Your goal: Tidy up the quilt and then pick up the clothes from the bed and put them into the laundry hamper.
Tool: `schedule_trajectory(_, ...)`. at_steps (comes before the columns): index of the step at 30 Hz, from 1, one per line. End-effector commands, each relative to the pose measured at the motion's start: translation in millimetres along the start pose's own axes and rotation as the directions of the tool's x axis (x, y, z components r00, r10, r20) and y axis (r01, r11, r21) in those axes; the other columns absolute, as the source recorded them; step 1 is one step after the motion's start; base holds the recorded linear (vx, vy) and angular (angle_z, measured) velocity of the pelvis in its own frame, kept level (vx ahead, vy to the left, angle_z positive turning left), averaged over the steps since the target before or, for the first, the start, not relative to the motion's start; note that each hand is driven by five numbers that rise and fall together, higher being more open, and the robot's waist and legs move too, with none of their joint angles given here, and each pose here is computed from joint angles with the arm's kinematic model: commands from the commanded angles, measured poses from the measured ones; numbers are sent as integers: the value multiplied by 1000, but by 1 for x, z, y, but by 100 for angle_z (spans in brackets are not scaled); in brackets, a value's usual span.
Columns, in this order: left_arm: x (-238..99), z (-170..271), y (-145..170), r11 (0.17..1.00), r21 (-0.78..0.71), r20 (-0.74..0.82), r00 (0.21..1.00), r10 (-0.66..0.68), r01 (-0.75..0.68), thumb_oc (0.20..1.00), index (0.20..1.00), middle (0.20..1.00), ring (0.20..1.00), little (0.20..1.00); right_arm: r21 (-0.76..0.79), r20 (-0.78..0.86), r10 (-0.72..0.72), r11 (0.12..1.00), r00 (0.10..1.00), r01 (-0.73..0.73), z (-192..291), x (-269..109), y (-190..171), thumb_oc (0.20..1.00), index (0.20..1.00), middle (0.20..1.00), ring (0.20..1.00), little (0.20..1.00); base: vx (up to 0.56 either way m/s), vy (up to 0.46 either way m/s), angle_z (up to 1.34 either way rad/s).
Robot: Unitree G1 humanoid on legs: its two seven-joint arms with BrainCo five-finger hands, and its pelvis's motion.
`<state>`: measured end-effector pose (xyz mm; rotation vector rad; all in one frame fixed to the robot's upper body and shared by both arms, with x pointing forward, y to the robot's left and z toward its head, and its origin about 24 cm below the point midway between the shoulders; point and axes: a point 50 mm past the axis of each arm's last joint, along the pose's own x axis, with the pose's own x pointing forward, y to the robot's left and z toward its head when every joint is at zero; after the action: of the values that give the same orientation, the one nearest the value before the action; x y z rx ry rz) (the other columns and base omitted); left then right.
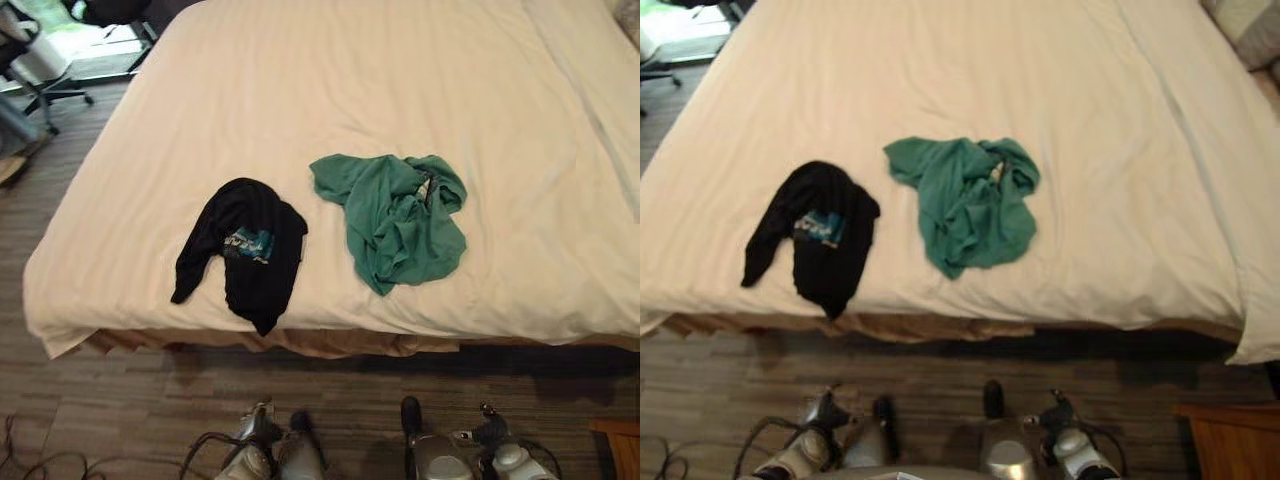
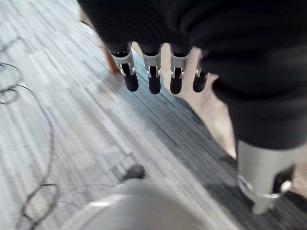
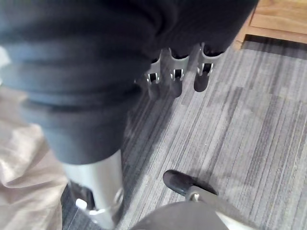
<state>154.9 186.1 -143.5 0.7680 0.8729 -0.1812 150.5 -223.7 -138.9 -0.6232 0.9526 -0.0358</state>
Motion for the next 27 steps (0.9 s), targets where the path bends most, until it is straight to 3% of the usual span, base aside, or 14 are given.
schedule_trajectory(1,8,25,27,997,27,106,992,69,-72,1000,1000,1000,1000,1000,-83,161,66,995,985,-53,37,-3,19,1000,1000,1000,1000,1000,84,556,-18)
schedule_trajectory(5,10,25,43,992,43,112,987,116,-122,1000,1000,1000,1000,1000,-28,255,117,993,960,-113,70,-9,38,1000,1000,1000,1000,1000,-57,497,-47)
schedule_trajectory(8,10,8,58,988,14,55,987,150,-151,1000,1000,1000,1000,1000,-102,292,148,987,945,-123,75,-11,42,1000,1000,1000,1000,1000,-117,298,-89)
schedule_trajectory(13,3,-26,35,995,28,-102,990,98,-96,1000,1000,1000,1000,1000,-55,211,102,994,972,-93,56,-7,35,1000,1000,1000,1000,1000,-12,150,2)
schedule_trajectory(14,-3,-43,21,995,-39,-201,976,80,-89,1000,1000,1000,1000,1000,-7,102,66,998,993,-66,32,-4,30,1000,1000,1000,1000,1000,110,12,23)
schedule_trajectory(16,-8,-56,19,968,-197,-290,952,97,-158,1000,1000,1000,1000,1000,61,55,-2,998,998,-2,23,-1,16,1000,1000,1000,1000,1000,102,-15,1)
schedule_trajectory(21,-29,-97,9,902,-319,-468,876,118,-292,1000,1000,1000,1000,1000,219,-1,-201,956,979,197,-1,-4,-27,1000,1000,1000,1000,1000,141,-25,-5)
schedule_trajectory(22,-35,-108,24,851,-350,-482,855,194,-391,1000,1000,1000,1000,1000,165,59,-326,935,944,313,-8,-12,-58,1000,1000,1000,1000,1000,51,-16,-4)
schedule_trajectory(23,-35,-109,24,852,-349,-483,854,193,-390,1000,1000,1000,1000,1000,163,58,-325,936,944,312,-9,-12,-58,1000,1000,1000,1000,1000,97,-32,-3)
schedule_trajectory(24,-34,-98,72,803,-324,-357,851,385,-499,1000,1000,1000,1000,1000,21,184,-442,895,878,446,-7,-23,-99,1000,1000,1000,1000,1000,42,-17,-2)
schedule_trajectory(25,-34,-98,72,804,-324,-358,851,385,-499,1000,1000,1000,1000,1000,20,184,-442,895,878,446,-7,-23,-99,1000,1000,1000,1000,1000,72,-22,1)
schedule_trajectory(26,-39,-78,122,764,-280,-193,814,548,-581,1000,1000,1000,1000,1000,-70,292,-517,828,805,557,-1,-37,-135,1000,1000,1000,1000,1000,15,-8,3)
schedule_trajectory(27,-39,-78,122,764,-279,-194,814,548,-581,1000,1000,1000,1000,1000,-71,291,-516,828,805,557,-1,-37,-135,1000,1000,1000,1000,1000,27,-12,4)
